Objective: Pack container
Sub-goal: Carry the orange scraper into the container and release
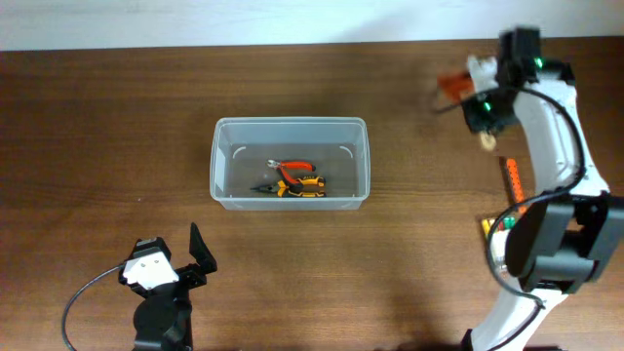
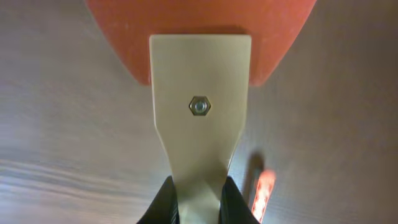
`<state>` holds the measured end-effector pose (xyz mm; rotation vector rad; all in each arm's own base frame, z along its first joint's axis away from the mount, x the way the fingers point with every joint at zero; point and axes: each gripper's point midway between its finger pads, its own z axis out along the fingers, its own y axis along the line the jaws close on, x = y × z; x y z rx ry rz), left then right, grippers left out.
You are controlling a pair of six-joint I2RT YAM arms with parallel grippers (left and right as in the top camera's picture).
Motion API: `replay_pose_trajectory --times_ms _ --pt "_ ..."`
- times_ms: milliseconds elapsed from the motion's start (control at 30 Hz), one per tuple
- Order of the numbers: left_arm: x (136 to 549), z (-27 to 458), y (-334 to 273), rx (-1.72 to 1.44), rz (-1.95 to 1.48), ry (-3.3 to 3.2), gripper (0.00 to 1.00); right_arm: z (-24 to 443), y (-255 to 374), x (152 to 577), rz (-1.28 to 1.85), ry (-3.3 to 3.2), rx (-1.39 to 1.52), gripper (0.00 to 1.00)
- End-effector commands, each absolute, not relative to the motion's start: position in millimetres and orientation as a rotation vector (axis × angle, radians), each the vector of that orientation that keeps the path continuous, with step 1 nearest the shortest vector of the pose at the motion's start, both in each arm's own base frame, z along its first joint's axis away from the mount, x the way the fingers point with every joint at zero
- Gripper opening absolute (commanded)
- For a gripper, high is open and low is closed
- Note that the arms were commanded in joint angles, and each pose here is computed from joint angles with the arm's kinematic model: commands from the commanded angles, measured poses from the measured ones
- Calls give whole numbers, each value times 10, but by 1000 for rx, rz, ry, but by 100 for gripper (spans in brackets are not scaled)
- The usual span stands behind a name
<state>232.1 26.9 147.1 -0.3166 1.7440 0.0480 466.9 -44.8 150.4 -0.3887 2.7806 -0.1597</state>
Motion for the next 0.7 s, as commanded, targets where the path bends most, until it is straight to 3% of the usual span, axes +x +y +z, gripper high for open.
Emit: replay_pose_trajectory --times_ms 0,133,367,667 --pt "2318 1469 268 -309 54 1743 99 2011 133 4826 -143 2639 -532 4" --pt "2318 1469 268 -309 54 1743 99 2241 1003 4731 -107 2519 -841 4" --pt "2318 1469 268 -309 54 1743 99 2166 2162 4244 -59 2343 -1328 4" --pt "2318 1469 268 -309 54 1743 99 1789 2689 3780 -71 2147 -1794 4"
